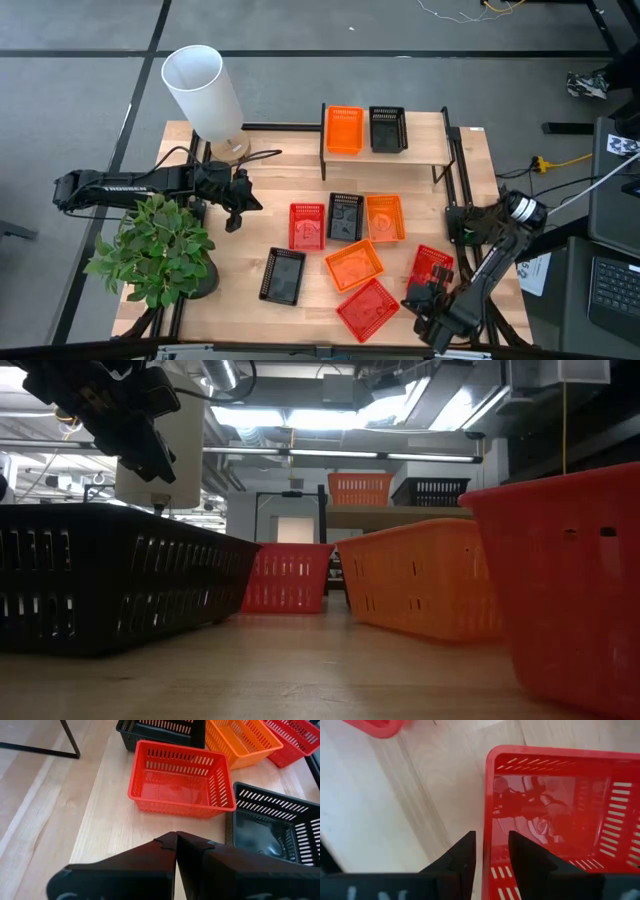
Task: Stack baskets on shelf by color
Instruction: Put the bottom right red bin on the shelf
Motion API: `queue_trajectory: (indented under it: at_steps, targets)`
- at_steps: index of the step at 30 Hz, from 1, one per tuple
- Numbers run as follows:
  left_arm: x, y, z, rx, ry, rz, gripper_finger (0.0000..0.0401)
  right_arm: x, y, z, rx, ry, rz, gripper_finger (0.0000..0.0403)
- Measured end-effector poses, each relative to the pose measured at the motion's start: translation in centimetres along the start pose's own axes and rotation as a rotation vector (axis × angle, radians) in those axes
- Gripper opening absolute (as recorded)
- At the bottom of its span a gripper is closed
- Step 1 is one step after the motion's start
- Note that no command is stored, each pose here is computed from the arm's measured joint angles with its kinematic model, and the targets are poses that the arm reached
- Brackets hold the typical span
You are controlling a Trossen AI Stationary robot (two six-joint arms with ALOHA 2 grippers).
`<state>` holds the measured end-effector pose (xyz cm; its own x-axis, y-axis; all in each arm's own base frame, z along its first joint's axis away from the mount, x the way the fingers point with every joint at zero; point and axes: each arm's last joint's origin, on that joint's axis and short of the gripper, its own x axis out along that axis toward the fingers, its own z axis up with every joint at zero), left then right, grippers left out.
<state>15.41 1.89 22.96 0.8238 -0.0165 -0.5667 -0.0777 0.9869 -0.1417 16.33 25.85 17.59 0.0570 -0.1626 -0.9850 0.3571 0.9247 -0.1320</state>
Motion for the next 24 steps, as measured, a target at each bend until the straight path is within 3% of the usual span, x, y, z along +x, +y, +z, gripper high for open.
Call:
queue_trajectory:
  at_steps: [7, 11, 13, 19, 22, 24]
  targets:
    - [0.0, 0.0, 0.0, 0.0, 0.0, 0.0, 0.0, 0.4, 0.2, 0.0, 0.022, 0.008, -0.007, 0.0091]
    - [0.0, 0.0, 0.0, 0.0, 0.001, 0.0, 0.0, 0.4, 0.2, 0.3, 0.041, 0.008, -0.003, 0.0025]
    - [0.0, 0.0, 0.0, 0.0, 0.0, 0.0, 0.0, 0.1, 0.0, 0.5, 0.035, 0.012, -0.03, 0.0012]
    - [0.0, 0.0, 0.0, 0.001, 0.0, 0.0, 0.0, -4.8, -0.7, 1.7, 0.025, 0.005, -0.16, 0.0006]
    - [0.0, 0.0, 0.0, 0.001, 0.0, 0.0, 0.0, -8.3, -0.9, 2.4, 0.012, -0.092, -0.175, 0.0005]
    - [0.0, 0.0, 0.0, 0.001, 0.0, 0.0, 0.0, -10.2, -1.0, 3.0, -0.054, -0.227, -0.126, 0.0004]
